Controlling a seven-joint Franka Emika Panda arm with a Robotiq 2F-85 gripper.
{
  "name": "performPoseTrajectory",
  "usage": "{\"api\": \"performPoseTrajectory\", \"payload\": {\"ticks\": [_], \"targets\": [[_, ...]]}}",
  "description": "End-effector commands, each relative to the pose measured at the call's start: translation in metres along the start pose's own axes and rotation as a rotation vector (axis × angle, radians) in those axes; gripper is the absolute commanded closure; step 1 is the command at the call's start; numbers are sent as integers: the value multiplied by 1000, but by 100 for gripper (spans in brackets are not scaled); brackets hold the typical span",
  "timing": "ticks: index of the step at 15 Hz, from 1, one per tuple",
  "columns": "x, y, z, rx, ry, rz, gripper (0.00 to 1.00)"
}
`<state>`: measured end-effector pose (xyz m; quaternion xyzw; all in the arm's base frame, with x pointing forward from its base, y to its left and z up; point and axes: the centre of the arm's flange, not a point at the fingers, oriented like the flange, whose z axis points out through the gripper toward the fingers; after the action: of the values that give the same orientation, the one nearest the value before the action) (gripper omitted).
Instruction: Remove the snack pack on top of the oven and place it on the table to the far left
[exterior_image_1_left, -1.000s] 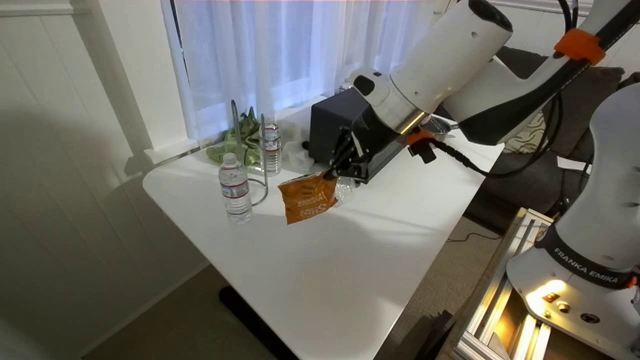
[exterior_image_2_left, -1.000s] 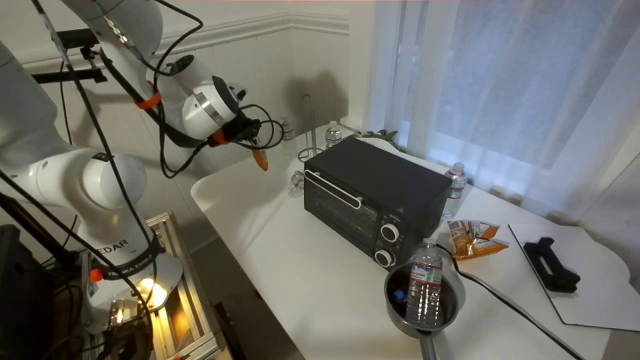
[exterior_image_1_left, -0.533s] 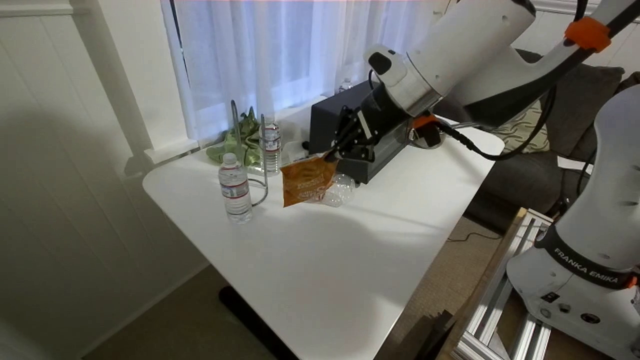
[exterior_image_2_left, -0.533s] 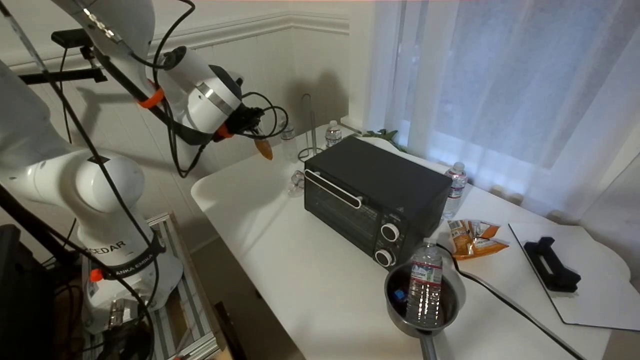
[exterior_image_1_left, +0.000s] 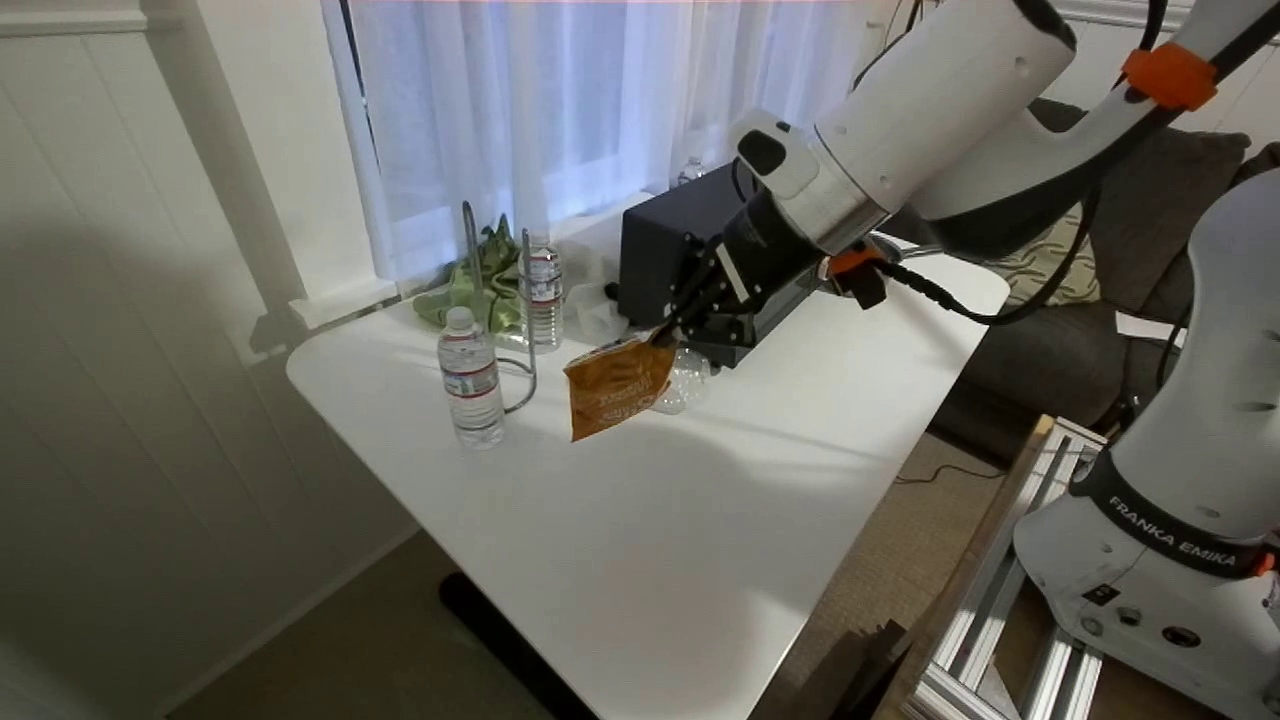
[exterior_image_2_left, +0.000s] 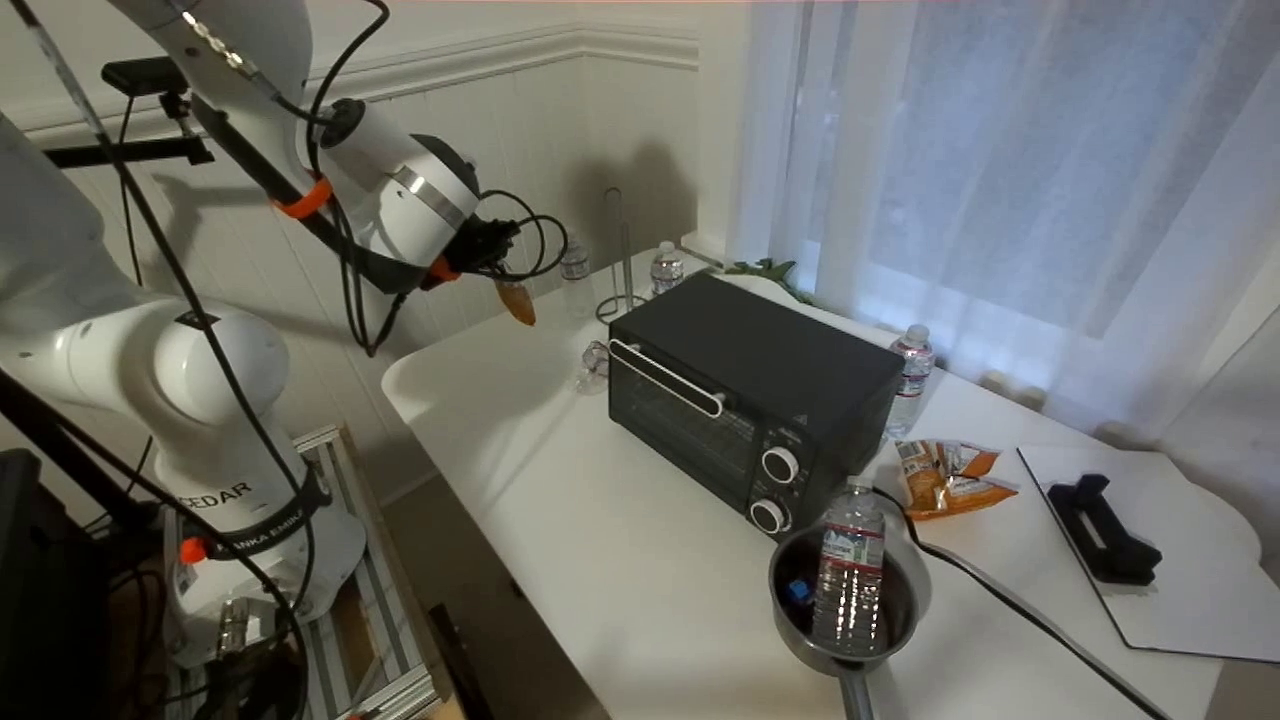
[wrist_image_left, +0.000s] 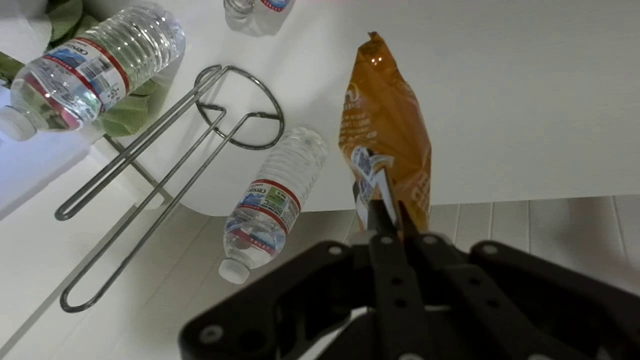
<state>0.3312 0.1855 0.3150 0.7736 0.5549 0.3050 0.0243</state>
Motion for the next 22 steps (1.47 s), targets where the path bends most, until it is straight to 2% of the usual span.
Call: {"api": "performPoseTrajectory", "payload": {"ticks": [1,9,10,16,22], "targets": [[-22,-26,57,-22,1,-10,100],[-18,-16,73,-111,-26,52,100],[10,16,13,-74,-34,38,98],[12,13,18,-83,-44,55,100],[14,-1,56,-59,-76,22,100]]}}
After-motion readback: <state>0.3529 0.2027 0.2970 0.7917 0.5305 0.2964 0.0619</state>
